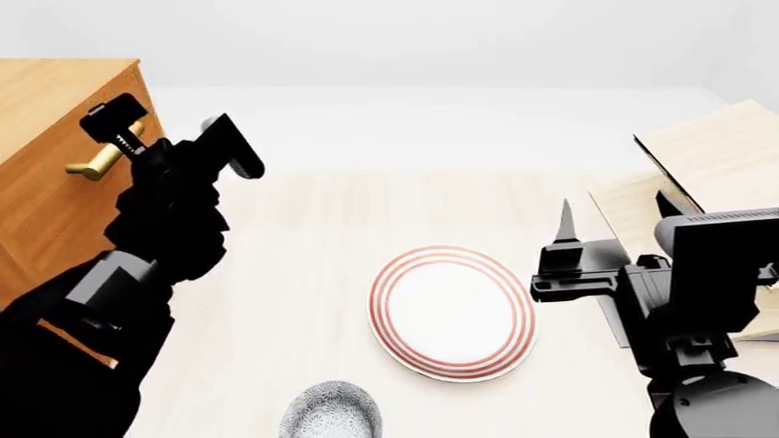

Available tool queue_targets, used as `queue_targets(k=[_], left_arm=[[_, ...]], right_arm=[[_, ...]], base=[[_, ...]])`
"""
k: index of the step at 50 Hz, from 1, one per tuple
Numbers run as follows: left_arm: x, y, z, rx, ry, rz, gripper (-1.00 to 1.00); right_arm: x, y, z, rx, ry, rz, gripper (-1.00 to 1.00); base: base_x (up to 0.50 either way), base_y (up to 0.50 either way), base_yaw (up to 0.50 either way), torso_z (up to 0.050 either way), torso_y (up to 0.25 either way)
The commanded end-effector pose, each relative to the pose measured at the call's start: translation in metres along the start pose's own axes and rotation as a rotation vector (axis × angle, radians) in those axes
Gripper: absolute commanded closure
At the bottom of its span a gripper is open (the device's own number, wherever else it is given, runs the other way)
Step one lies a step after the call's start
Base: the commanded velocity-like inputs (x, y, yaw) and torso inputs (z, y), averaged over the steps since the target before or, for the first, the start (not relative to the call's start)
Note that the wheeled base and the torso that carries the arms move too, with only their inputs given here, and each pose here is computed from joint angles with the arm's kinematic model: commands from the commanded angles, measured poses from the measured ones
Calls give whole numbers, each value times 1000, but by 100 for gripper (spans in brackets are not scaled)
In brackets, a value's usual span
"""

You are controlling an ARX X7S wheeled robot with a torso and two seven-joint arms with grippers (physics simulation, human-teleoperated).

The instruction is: Open the top drawer of the cabinet and put the bowl in it.

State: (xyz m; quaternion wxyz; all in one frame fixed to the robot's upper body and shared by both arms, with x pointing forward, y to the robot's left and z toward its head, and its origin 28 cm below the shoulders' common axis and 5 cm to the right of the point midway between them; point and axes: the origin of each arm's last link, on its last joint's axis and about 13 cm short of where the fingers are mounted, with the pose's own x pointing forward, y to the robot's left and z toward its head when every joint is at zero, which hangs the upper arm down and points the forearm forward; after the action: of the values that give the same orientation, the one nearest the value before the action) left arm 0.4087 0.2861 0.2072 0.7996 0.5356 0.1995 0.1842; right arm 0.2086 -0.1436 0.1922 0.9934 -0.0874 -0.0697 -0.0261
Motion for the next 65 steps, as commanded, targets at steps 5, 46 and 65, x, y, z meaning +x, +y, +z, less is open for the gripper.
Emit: queue_targets(k=[5, 46, 65], left_arm=[[4, -4, 1, -4, 22, -13, -100], [8, -11, -27, -23, 137, -9, -100], [9, -12, -34, -33, 167, -1, 100]], right_arm=[[2, -1, 0, 17, -5, -4, -100], [5, 0, -5, 17, 9, -3, -100], [6, 2, -6, 16, 17, 0, -100]], base=[[0, 0, 0, 0, 0], [0, 0, 0, 0, 0], [0, 0, 0, 0, 0]])
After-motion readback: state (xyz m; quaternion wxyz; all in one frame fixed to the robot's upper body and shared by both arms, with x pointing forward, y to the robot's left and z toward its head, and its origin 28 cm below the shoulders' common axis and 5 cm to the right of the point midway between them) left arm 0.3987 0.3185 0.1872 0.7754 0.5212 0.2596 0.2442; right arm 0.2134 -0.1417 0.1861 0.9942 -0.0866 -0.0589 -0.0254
